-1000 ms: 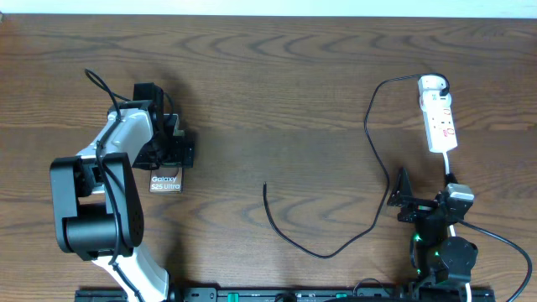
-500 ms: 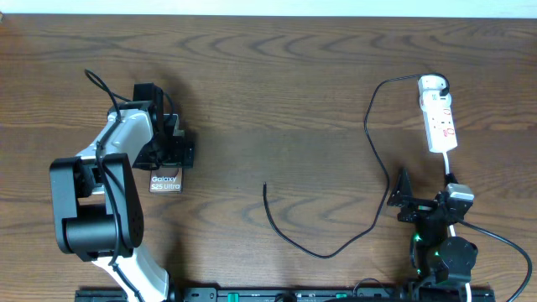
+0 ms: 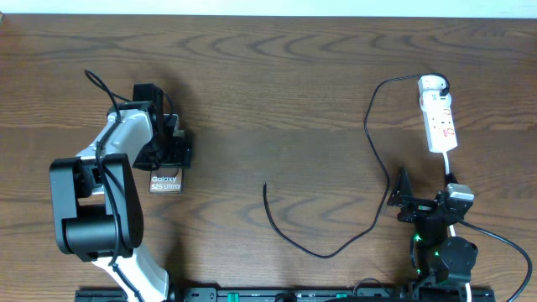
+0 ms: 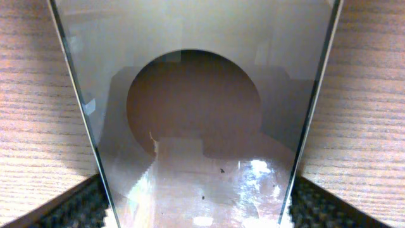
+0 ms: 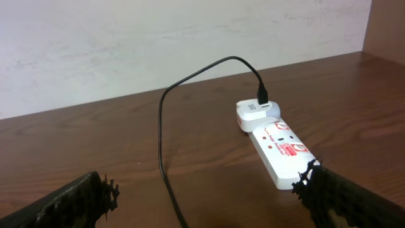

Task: Plug charger to phone and switch on socket
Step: 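Lower the left gripper and grasp the phone by its long edges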

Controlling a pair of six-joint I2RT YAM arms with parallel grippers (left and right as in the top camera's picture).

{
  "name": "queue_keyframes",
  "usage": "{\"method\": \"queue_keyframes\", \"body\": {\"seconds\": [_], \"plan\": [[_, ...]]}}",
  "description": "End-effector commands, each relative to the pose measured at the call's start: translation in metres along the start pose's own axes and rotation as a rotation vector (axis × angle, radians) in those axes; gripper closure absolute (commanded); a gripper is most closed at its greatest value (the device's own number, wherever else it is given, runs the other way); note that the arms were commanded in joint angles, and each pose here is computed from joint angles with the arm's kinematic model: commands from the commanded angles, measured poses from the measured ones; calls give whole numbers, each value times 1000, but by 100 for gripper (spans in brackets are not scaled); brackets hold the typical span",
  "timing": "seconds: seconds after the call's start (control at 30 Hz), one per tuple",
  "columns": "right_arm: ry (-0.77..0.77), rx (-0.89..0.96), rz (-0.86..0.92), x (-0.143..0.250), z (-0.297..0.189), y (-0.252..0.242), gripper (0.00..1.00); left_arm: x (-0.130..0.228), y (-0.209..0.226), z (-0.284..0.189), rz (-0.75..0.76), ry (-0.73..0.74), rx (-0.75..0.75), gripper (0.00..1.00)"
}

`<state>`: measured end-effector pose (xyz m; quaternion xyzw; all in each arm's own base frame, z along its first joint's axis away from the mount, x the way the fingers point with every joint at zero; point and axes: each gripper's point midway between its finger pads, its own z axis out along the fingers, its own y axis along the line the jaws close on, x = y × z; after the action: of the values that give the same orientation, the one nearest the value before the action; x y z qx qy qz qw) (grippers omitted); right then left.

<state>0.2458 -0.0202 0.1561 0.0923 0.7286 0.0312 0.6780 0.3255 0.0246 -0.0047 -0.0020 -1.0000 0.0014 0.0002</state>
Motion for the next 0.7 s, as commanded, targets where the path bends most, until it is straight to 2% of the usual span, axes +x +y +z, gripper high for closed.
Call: {"method": "queue_keyframes", "body": {"seconds": [0.0, 0.33, 0.53, 0.67], "plan": [[1, 9, -12, 1, 0, -2, 1, 16, 0, 14, 6, 58, 7, 18], [1, 9, -12, 1, 0, -2, 1, 16, 0, 14, 6, 58, 7, 22], [1, 9, -12, 1, 0, -2, 1, 16, 0, 14, 6, 58, 6, 34], [1, 9, -12, 1, 0, -2, 1, 16, 0, 14, 6, 58, 7, 37]]}}
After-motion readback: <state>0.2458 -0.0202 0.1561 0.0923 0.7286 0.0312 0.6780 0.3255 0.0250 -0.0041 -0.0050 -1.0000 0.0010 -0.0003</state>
